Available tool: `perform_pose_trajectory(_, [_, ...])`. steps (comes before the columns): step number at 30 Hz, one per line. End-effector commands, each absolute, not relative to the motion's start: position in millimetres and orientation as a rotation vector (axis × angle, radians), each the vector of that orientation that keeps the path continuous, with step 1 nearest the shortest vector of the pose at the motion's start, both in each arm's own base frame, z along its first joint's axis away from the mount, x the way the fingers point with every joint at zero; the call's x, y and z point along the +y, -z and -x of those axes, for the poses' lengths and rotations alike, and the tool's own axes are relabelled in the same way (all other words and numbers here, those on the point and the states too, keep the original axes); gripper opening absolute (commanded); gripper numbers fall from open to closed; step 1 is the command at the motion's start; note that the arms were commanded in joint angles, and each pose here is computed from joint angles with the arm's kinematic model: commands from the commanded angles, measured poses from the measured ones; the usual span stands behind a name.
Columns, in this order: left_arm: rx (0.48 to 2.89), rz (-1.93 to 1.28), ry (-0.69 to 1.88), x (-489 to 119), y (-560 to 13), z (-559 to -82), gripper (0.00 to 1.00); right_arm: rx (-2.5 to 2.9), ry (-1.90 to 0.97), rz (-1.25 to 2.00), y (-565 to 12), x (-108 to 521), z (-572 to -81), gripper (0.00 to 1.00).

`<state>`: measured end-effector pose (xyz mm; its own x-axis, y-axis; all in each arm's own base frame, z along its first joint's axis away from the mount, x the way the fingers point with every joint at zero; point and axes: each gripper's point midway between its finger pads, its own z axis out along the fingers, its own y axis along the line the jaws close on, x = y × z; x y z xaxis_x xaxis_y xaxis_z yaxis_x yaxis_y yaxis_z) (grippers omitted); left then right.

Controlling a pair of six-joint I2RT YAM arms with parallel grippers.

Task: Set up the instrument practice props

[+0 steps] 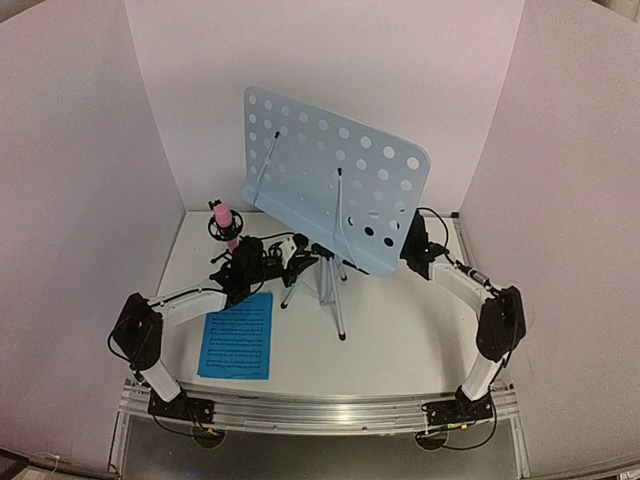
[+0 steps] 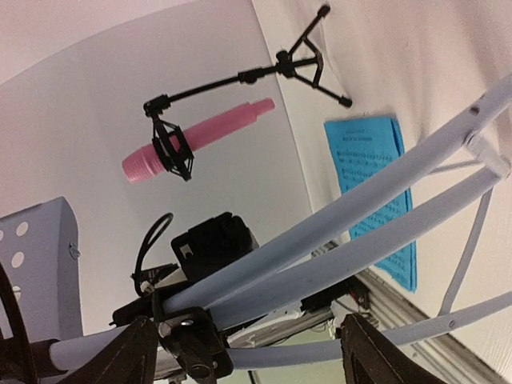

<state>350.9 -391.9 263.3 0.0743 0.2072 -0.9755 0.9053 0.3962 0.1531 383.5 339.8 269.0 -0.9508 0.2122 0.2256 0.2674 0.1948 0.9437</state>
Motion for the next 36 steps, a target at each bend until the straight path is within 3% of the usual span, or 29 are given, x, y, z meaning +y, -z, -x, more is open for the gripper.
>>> perform_pose_trajectory(1, [1.4,-0.911,0.564,-380.6,-275.6,-387.9,0.0,-2.644,2.085,0.421,-303.8,305.6,-414.4,0.78])
perform_pose_trajectory(14, [1.43,-0.612,0.454,-371.4,-285.5,-434.8,0.0,-2.945,1.947,0.445,-274.7,282.0,-453.9,0.78])
perform_pose_trajectory(36, [1.447,-0.416,0.349,-375.7,-277.5,-473.2,0.0,-3.032,1.892,0.333,-270.0,280.6,-453.1,0.78])
